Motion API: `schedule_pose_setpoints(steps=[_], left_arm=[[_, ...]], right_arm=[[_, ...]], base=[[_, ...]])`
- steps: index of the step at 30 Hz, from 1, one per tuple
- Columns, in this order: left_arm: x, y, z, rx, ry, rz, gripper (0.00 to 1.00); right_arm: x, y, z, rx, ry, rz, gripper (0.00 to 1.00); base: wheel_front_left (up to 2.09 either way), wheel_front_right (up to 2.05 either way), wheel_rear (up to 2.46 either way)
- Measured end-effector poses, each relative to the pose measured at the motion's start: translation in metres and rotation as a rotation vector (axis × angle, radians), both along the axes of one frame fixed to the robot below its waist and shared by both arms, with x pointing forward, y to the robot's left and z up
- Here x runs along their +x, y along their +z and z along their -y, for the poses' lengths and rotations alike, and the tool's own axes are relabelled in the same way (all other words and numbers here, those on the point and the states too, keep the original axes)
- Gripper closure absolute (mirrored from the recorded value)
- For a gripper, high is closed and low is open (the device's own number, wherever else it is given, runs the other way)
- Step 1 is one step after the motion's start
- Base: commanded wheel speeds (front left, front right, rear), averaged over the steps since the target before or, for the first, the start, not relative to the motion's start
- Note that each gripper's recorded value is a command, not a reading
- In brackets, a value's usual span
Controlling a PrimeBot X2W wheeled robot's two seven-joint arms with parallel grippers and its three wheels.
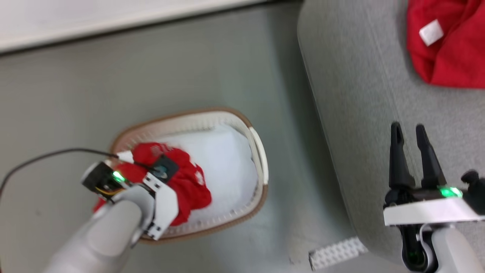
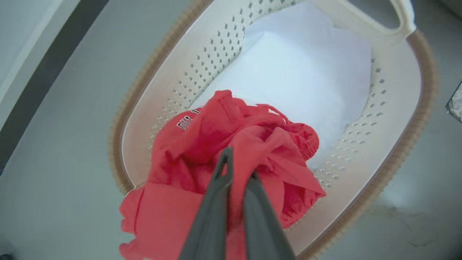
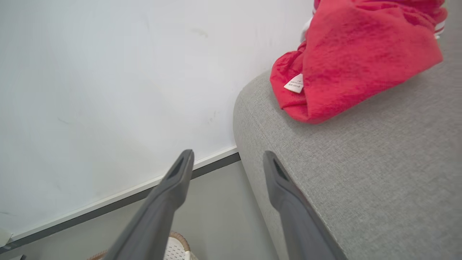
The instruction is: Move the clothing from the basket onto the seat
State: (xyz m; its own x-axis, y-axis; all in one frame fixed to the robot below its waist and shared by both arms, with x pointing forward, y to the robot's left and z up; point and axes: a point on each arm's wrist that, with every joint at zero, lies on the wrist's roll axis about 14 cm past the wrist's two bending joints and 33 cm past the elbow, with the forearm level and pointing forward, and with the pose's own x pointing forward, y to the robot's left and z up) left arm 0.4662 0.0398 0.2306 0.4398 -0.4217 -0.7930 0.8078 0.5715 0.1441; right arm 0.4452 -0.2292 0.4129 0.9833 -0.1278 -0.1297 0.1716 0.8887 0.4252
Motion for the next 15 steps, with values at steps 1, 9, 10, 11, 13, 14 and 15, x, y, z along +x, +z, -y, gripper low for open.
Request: schedule_pose_setpoints(steps=[1,9,10,11,13,14,15], left_arm=[[0.0,0.01,0.002,-0.02,0.014,0.02,1.0],[-0.003,0.099,0.013,-0.192,0.104,0.204,1.0],[-0.004,0.111,0.013,-0.217,0.123,0.229,1.0],[-0.005,0.123,0.014,-0.252,0.148,0.251,1.0],[-0.01,0.145,0.014,-0.305,0.181,0.305,1.0],[-0.012,0.155,0.012,-0.333,0.205,0.331,1.0],[-0.015,0.166,0.01,-0.354,0.223,0.367,1.0]], right_arm=[[-0.003,0.004,-0.001,-0.003,0.002,0.006,0.0],[-0.028,0.034,-0.016,-0.013,0.039,0.062,0.0],[-0.031,0.038,-0.02,-0.016,0.049,0.068,0.0],[-0.035,0.04,-0.023,-0.022,0.059,0.071,0.0],[-0.043,0.047,-0.029,-0.021,0.076,0.086,0.0],[-0.047,0.05,-0.033,-0.019,0.086,0.093,0.0],[-0.051,0.052,-0.038,-0.021,0.102,0.097,0.0]], base=[[0.0,0.0,0.0],[0.0,0.0,0.0],[0.0,0.0,0.0],[0.0,0.0,0.0],[0.0,0.0,0.0],[0.0,0.0,0.0],[0.0,0.0,0.0]])
